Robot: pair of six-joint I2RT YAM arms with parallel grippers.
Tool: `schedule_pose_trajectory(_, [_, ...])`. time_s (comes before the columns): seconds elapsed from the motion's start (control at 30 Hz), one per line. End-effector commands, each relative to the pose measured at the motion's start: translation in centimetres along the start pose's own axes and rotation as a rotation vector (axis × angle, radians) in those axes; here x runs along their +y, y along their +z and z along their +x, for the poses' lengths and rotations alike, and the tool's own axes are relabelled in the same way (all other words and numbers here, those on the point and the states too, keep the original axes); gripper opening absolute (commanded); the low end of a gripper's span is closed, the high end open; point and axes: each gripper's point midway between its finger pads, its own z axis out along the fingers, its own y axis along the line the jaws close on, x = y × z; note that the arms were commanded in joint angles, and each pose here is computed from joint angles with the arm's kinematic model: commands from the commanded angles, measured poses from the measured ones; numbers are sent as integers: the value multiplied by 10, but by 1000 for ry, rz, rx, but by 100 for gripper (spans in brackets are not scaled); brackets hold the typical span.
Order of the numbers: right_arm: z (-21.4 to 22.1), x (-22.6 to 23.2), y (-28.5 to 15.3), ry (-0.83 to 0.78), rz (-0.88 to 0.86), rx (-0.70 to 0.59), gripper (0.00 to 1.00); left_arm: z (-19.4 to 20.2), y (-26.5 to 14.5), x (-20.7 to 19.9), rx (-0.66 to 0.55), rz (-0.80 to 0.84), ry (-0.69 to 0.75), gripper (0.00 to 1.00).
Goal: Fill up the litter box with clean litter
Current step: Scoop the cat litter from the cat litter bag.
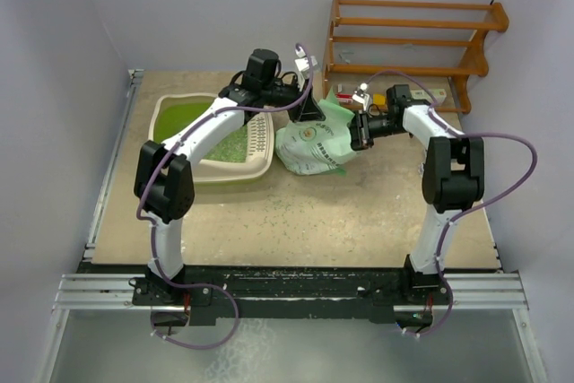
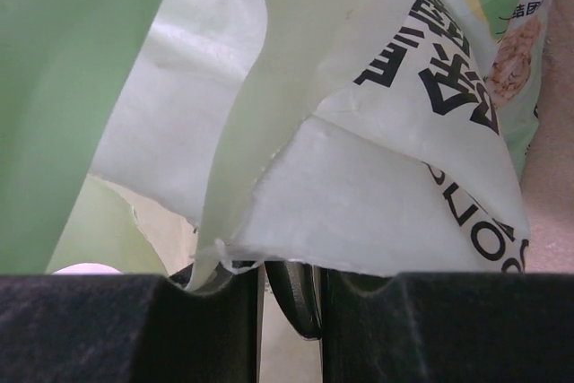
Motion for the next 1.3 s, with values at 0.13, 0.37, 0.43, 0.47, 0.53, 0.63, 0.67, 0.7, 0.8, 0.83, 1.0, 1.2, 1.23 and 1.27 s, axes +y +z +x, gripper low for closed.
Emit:
schedule_pose_trajectory(0.13, [-5,43,-7,-34,-252,-36,0,-12,5,-4,-32,13,35,3])
schedule_pose_trajectory(0.37, [-10,78,-25,-110,-376,-64,0,-17,3,-3,-41,-10,41,3])
schedule_pose_trajectory(0.43, [-12,88,-34,-101,-398,-80,0,-22,1,-2,-48,-29,48,3])
schedule_pose_trajectory(0.47, [-14,87,-37,-77,-398,-88,0,-24,0,-2,-53,-34,54,3])
schedule_pose_trajectory(0.53, [-15,84,-42,-76,-393,-108,0,-27,-2,-1,-58,-46,63,3])
schedule_pose_trajectory(0.63, [-15,84,-47,-82,-384,-120,0,-31,-4,-2,-60,-54,67,3])
schedule_pose_trajectory(0.67, [-15,87,-50,-92,-380,-122,0,-32,-5,-3,-60,-55,69,3])
schedule_pose_trajectory(0.7, [-15,89,-51,-101,-376,-123,0,-33,-6,-3,-63,-59,71,3])
schedule_pose_trajectory(0.8, [-16,99,-60,-130,-365,-135,0,-37,-10,-4,-67,-76,83,3])
schedule_pose_trajectory(0.83, [-15,101,-62,-137,-358,-136,0,-39,-11,-3,-68,-84,85,3])
schedule_pose_trajectory(1.0, [-15,105,-77,-143,-322,-154,0,-53,-19,-6,-94,-115,114,3])
schedule_pose_trajectory(1.2, [-13,102,-99,-132,-266,-187,0,-68,-31,-10,-121,-145,142,4])
schedule_pose_trajectory(1.23, [-13,102,-102,-131,-260,-191,0,-68,-33,-10,-121,-151,143,6])
schedule_pose_trajectory(1.27, [-13,102,-105,-131,-255,-200,0,-70,-36,-11,-124,-155,145,7])
